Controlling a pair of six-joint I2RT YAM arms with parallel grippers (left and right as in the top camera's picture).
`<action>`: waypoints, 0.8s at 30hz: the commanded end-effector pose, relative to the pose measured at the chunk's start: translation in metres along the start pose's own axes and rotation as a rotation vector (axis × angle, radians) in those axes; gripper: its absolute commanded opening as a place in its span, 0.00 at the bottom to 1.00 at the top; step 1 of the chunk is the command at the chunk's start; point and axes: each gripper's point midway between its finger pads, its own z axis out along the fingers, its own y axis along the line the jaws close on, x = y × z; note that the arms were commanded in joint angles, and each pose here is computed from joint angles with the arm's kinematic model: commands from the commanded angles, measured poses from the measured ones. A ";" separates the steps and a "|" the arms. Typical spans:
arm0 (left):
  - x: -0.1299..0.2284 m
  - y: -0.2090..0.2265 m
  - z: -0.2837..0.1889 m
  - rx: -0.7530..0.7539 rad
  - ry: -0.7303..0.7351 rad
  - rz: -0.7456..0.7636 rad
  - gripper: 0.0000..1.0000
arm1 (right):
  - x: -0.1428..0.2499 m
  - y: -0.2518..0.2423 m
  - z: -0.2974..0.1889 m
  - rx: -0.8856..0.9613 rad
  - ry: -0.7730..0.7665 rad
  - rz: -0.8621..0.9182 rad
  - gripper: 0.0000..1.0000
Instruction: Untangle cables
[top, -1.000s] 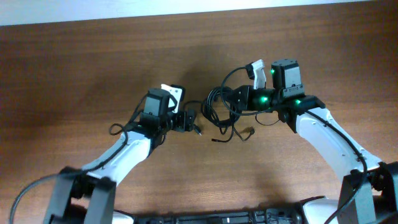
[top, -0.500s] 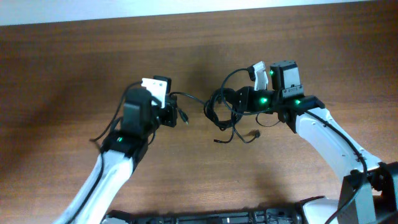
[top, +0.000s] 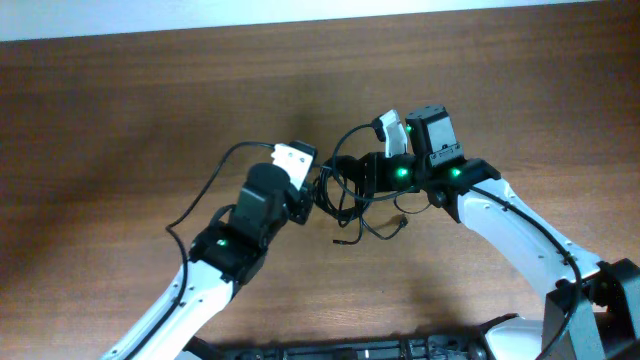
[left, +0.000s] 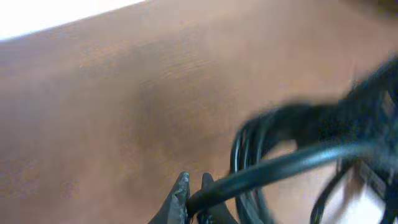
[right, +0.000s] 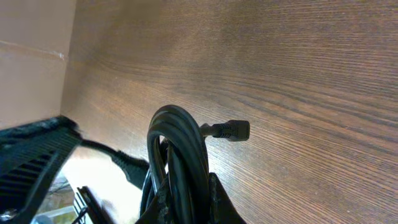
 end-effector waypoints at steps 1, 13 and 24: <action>-0.051 0.001 -0.017 -0.021 -0.200 -0.082 0.00 | -0.007 0.009 -0.006 -0.010 -0.026 -0.035 0.04; -0.022 -0.018 0.014 0.084 -0.078 -0.362 0.00 | -0.004 0.014 -0.006 -0.042 -0.011 -0.032 0.04; 0.053 -0.065 0.060 0.244 0.191 -0.337 0.00 | -0.014 0.017 -0.008 -0.062 -0.044 -0.047 0.04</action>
